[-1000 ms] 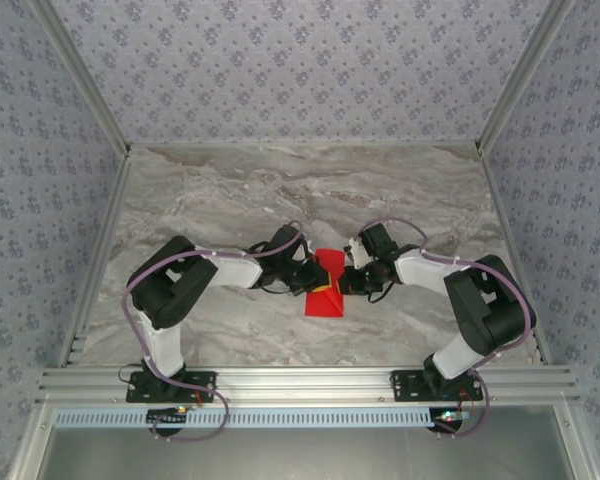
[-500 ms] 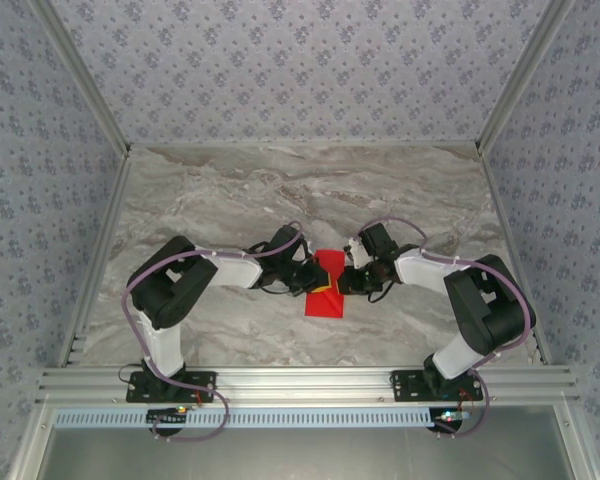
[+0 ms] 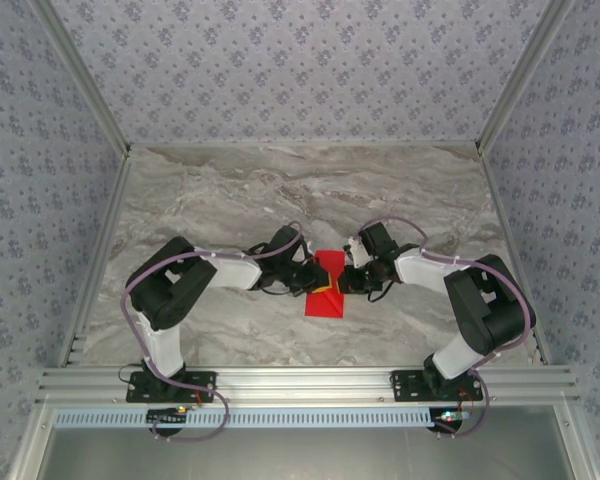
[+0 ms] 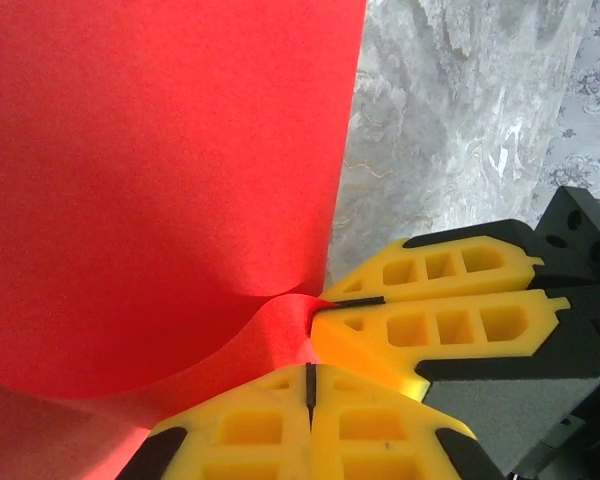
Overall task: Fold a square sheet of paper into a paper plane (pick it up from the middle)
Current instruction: Fold the triangle a second time at the center of the table.
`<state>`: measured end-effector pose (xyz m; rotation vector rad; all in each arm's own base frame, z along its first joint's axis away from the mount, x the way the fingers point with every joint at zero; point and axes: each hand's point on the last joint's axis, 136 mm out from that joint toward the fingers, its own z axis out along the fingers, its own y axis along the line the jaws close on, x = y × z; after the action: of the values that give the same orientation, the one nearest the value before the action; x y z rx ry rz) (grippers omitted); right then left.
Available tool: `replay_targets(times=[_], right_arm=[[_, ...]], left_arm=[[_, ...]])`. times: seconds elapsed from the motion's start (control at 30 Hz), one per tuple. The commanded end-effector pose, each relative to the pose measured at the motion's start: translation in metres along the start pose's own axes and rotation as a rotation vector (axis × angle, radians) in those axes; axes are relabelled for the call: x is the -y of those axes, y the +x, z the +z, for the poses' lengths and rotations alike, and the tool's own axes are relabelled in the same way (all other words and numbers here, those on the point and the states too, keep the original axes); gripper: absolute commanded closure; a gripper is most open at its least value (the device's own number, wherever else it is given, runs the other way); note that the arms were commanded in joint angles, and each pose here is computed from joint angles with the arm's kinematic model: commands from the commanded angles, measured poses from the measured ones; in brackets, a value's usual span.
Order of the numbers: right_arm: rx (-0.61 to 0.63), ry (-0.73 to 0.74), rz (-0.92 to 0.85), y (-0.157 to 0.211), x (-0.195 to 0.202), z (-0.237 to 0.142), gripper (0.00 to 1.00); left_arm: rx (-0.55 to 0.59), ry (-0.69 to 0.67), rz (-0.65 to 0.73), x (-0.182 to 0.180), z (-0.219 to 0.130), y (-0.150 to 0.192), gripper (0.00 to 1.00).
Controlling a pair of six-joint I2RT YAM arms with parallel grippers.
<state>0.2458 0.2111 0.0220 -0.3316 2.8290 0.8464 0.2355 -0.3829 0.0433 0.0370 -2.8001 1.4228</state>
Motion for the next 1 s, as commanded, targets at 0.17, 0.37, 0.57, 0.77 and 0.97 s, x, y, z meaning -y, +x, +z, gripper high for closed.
replay_targets(times=[0.17,0.37,0.57,0.77,0.97], right_arm=[[-0.014,-0.013,-0.024,-0.004,-0.004,0.004,0.9],[-0.017,-0.001,-0.023,-0.005,-0.002,0.006,0.9],[-0.019,0.003,-0.023,-0.007,-0.002,0.007,0.9],[-0.03,0.002,-0.025,-0.005,-0.002,0.01,0.9],[-0.034,0.003,-0.027,-0.005,-0.002,0.011,0.9]], left_arm=[[0.015,-0.016,0.019,-0.003,-0.004,0.007,0.95],[0.008,-0.053,0.002,-0.014,-0.001,0.009,0.95],[0.005,-0.058,0.0,-0.015,-0.001,0.009,0.95],[0.007,-0.061,-0.001,-0.017,-0.001,0.009,0.96],[0.008,-0.072,-0.005,-0.02,-0.001,0.009,0.96]])
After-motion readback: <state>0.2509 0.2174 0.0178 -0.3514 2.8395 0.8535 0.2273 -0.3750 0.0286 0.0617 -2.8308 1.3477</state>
